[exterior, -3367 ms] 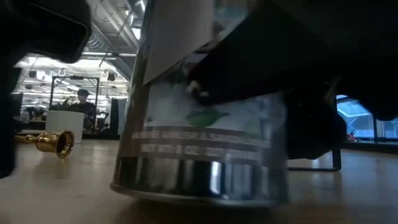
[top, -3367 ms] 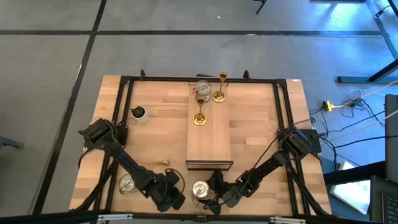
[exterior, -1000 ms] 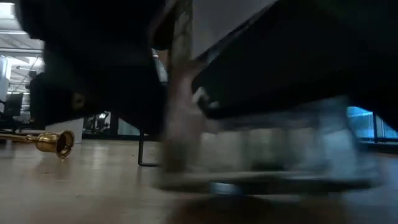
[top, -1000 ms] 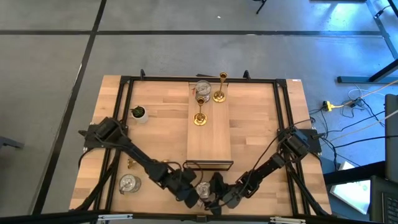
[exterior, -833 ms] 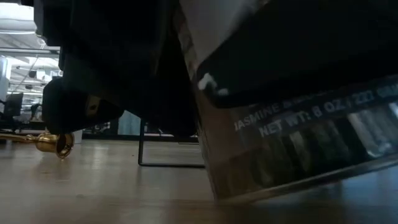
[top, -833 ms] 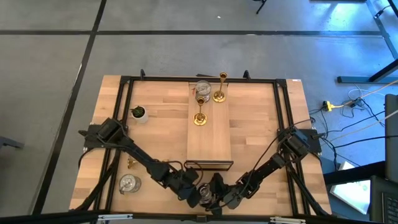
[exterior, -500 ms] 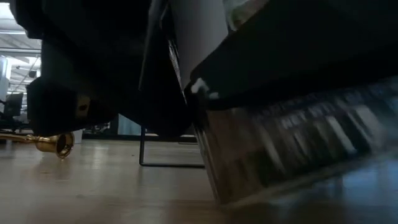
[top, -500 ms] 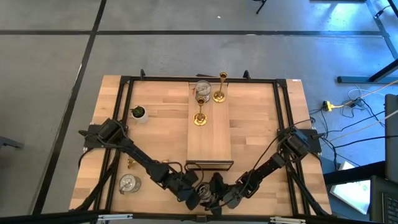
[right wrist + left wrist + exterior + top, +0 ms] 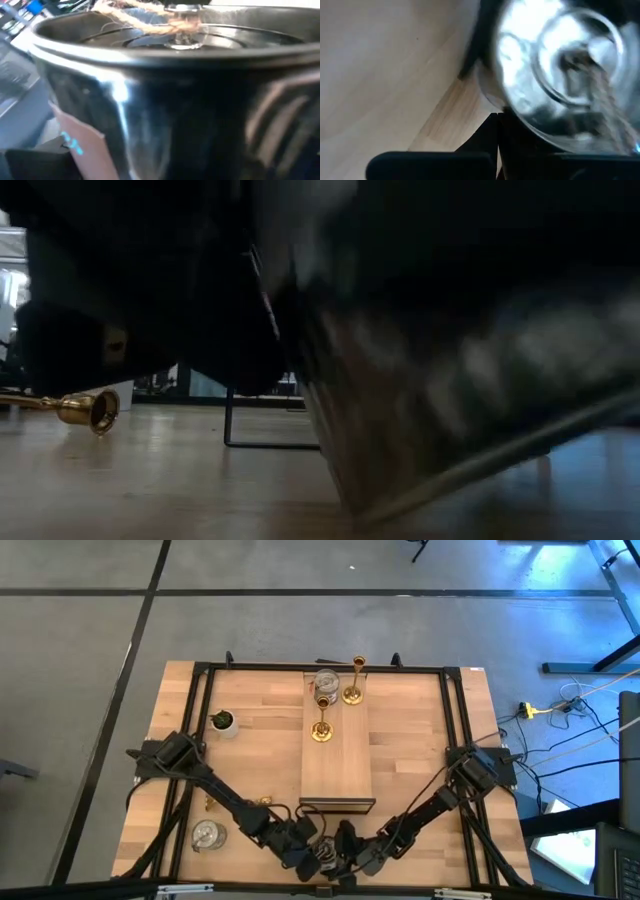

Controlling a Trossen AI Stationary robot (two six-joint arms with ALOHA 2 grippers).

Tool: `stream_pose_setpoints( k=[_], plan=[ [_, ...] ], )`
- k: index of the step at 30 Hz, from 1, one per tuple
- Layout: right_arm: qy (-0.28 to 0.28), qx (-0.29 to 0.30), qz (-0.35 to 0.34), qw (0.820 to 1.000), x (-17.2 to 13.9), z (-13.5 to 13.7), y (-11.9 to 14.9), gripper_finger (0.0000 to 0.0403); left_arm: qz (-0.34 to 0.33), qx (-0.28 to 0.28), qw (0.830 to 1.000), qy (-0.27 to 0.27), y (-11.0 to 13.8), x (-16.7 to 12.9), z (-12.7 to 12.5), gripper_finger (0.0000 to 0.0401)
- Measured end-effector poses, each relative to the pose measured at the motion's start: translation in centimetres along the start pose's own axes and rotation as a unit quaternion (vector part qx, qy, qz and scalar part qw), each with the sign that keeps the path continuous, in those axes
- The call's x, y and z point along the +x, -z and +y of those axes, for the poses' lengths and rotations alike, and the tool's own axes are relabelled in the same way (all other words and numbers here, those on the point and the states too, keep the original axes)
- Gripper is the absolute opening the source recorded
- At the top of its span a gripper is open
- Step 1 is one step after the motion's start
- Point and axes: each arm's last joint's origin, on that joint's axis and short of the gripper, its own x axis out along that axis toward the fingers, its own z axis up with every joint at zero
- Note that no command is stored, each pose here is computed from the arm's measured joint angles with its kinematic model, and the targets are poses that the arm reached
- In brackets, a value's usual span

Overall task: Pick & Place candle stick holders
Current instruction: Put the right scented candle on the shelf

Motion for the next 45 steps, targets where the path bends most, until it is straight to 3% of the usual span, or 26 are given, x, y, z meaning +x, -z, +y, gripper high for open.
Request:
stream_pose_setpoints(
  k=[4, 8, 14, 20, 34, 40, 45],
  plan=[
    [-0.033, -0.021, 0.02, 0.999, 0.0, 1.9, -1.5, 0.0355, -0.023, -0.015, 0.999, -0.022, 0.6, -0.3, 0.1, 0.0001],
    [-0.035, -0.05, 0.031, 0.998, -0.3, 3.4, -3.2, 0.0354, -0.045, -0.032, 0.995, -0.078, 2.0, -1.9, 0.3, 0.0001],
    [-0.028, -0.108, 0.05, 0.993, -0.6, 5.2, -5.1, 0.0354, -0.167, -0.098, 0.969, -0.152, 3.7, -7.0, 0.6, 0.0001],
    [-0.027, -0.166, 0.057, 0.984, -0.6, 6.6, -7.4, 0.0354, -0.23, -0.117, 0.956, -0.137, 5.1, -10.6, 0.2, 0.0001],
    [-0.002, -0.298, 0.037, 0.954, -0.8, 7.4, -15.7, 0.0354, -0.265, -0.144, 0.946, -0.117, 5.3, -11.0, 0.2, 0.0001],
    [0.01, -0.308, 0.036, 0.951, -0.1, 4.8, -18.8, 0.0354, -0.273, -0.168, 0.94, -0.116, 6.6, -11.7, 0.6, 0.0001],
    [-0.009, -0.289, 0.013, 0.957, -0.2, 3.7, -22.6, 0.0354, -0.264, -0.149, 0.944, -0.134, 7.6, -12.4, 1.0, 0.0001]
  ],
)
